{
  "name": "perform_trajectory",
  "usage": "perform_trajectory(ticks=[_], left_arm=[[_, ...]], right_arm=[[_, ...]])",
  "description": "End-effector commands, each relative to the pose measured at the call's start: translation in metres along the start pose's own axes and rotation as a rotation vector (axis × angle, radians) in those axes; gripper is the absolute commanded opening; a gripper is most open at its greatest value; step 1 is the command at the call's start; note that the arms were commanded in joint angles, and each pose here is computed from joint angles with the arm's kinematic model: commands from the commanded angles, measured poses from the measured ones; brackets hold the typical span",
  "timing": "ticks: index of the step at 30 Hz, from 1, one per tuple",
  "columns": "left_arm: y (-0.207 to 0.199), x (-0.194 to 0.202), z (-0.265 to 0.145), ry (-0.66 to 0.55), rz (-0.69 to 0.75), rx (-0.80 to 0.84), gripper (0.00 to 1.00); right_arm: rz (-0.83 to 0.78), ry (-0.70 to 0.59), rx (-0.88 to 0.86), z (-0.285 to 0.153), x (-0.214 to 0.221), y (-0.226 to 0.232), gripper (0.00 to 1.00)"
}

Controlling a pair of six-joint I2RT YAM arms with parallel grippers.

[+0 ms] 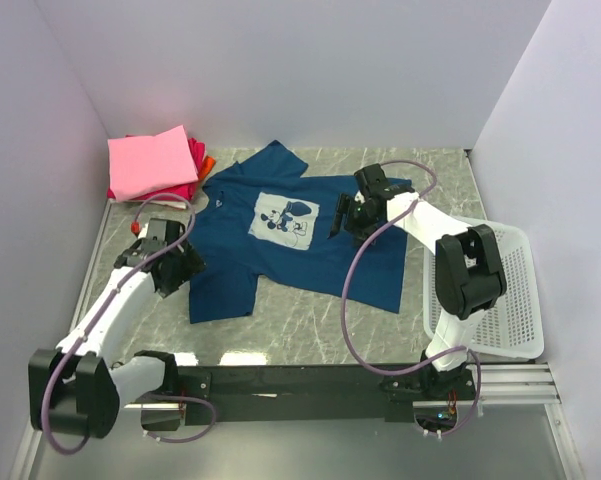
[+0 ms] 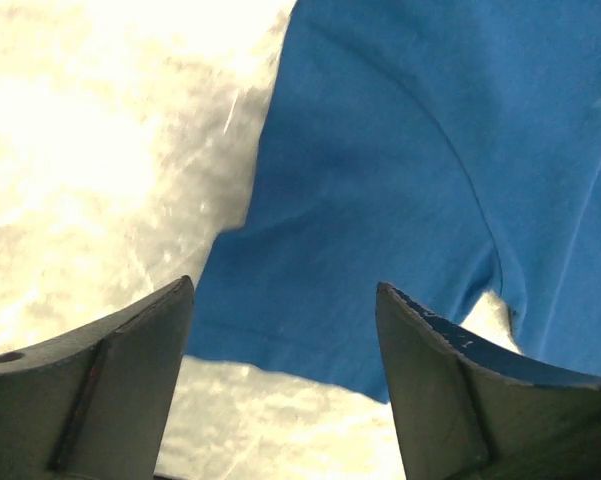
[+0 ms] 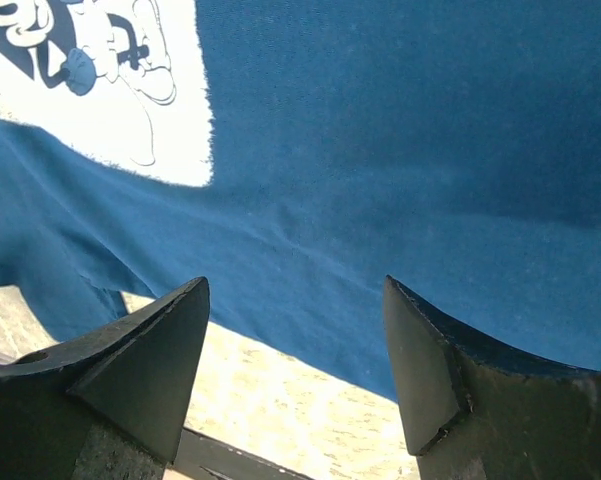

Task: Fold and stack the t-shirts
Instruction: Flatten the tshirt out

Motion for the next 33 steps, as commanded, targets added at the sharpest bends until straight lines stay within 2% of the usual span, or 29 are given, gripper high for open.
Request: perform_trajectory(ticks=[1, 6, 13, 17, 24, 28, 33], left_arm=[[0.007, 0.009, -0.007, -0.015, -0.052, -0.044, 0.76], [0.007, 0.032, -0.006, 0.045, -0.02, -0.11, 0.75], [0.021, 0.055, 0.019, 0.084, -0.079, -0.151, 0.75], [0.01, 0.053, 0.031, 0.072, -0.082, -0.112, 0.75], [-0.016, 0.031, 0.025, 0.046, -0.073, -0.082, 0.75], [-0.005, 0.04, 0.027, 0.101, -0.079, -0.142, 0.75], [0.011, 0.04, 0.017, 0.079, -0.152, -0.179, 0.68]], right_arm=[[0.021, -0.023, 0.016, -0.005, 0.0, 0.003, 0.76], [0.042, -0.017, 0.026, -0.008, 0.01, -0.001, 0.76], [0.042, -0.009, 0.064, -0.002, 0.015, -0.01, 0.76], [0.033, -0.012, 0.115, 0.009, 0.011, -0.019, 0.76], [0.013, -0.027, 0.147, 0.011, -0.003, -0.021, 0.76], [0.007, -0.043, 0.148, 0.007, -0.016, -0.017, 0.76], [-0.004, -0.038, 0.152, 0.005, -0.028, -0.014, 0.76]])
Point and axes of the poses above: each gripper's point midway between its finger pads, its own z axis out along the fingers, its own y axis along the line the jaws close on, x = y × z, the point moved 5 cm from there along -z, back along the fingers, and after that the axes turned 5 degrees about -z, right-handed, at the moved point
